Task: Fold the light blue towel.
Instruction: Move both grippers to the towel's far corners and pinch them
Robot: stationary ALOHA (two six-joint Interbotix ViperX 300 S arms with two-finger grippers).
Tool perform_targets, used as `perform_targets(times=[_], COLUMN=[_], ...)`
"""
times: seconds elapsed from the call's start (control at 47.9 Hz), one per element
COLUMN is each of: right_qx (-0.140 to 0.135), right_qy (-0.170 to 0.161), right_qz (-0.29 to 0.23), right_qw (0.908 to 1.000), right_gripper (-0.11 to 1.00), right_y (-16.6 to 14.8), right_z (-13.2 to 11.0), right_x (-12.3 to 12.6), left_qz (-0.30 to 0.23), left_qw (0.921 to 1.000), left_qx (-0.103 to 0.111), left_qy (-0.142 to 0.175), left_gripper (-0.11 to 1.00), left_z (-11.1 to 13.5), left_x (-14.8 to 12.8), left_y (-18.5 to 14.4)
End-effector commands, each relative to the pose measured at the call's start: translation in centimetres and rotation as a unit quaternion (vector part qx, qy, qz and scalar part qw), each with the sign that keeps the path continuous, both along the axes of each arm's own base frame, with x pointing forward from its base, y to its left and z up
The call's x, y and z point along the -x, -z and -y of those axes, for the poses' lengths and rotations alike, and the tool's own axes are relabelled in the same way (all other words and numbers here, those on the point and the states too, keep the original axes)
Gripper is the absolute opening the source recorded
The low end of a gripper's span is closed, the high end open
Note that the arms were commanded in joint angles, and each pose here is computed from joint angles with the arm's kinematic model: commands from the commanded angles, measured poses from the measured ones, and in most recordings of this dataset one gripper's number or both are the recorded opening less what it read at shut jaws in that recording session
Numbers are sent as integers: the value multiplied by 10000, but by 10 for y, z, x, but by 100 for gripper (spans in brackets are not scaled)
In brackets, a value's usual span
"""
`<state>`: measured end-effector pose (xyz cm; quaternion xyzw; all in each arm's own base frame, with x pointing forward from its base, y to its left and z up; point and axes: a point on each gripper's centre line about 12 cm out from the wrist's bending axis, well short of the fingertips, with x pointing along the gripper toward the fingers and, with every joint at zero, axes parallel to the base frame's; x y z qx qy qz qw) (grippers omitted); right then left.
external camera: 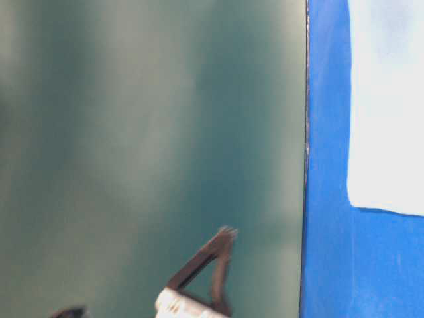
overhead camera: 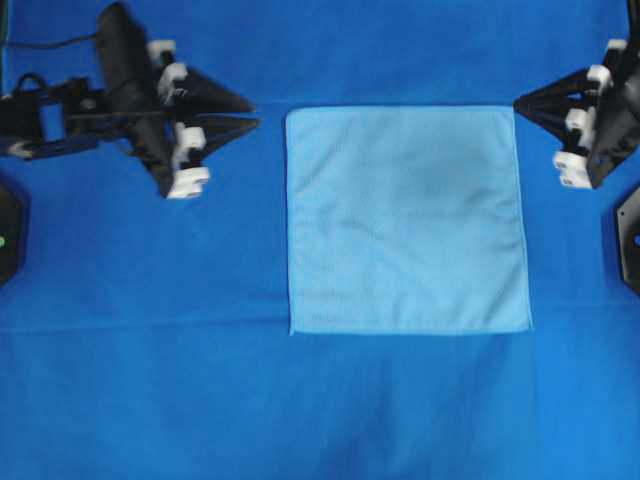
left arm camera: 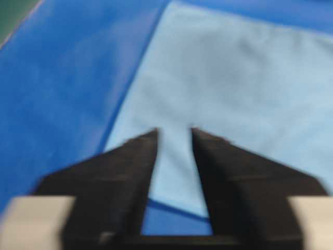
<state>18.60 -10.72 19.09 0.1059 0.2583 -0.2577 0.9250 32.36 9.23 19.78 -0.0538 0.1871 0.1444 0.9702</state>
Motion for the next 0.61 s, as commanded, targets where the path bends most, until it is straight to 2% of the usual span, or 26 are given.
perform_targets(times=[0.0,0.063,0.104,0.209,0.313,0.585], right_qx=[-139,-201,-222,-273,-359,-456], right_qy=[309,424,455,537,658,690], right_qz=[-203,-344,-431,-582,-728,-885], right_qw=[9992,9983,9978,9965,9945,9926], right_gripper=[36,52,59,58,57,57], right_y=[15,27,34,52,69,98], right_z=[14,21,24,32,40,49], right_x=[2,2,2,0,2,-6], left_qz=[7,-111,-183,-351,-464,-754], left_qw=[9998,9992,9986,9971,9961,9923], left_qx=[77,207,281,372,416,521], left_qy=[-187,-321,-406,-558,-627,-828], left_gripper=[39,58,70,90,91,90], left_z=[-15,-25,-31,-44,-52,-72], left_x=[-15,-24,-28,-35,-42,-50], left_y=[5,19,28,47,64,103])
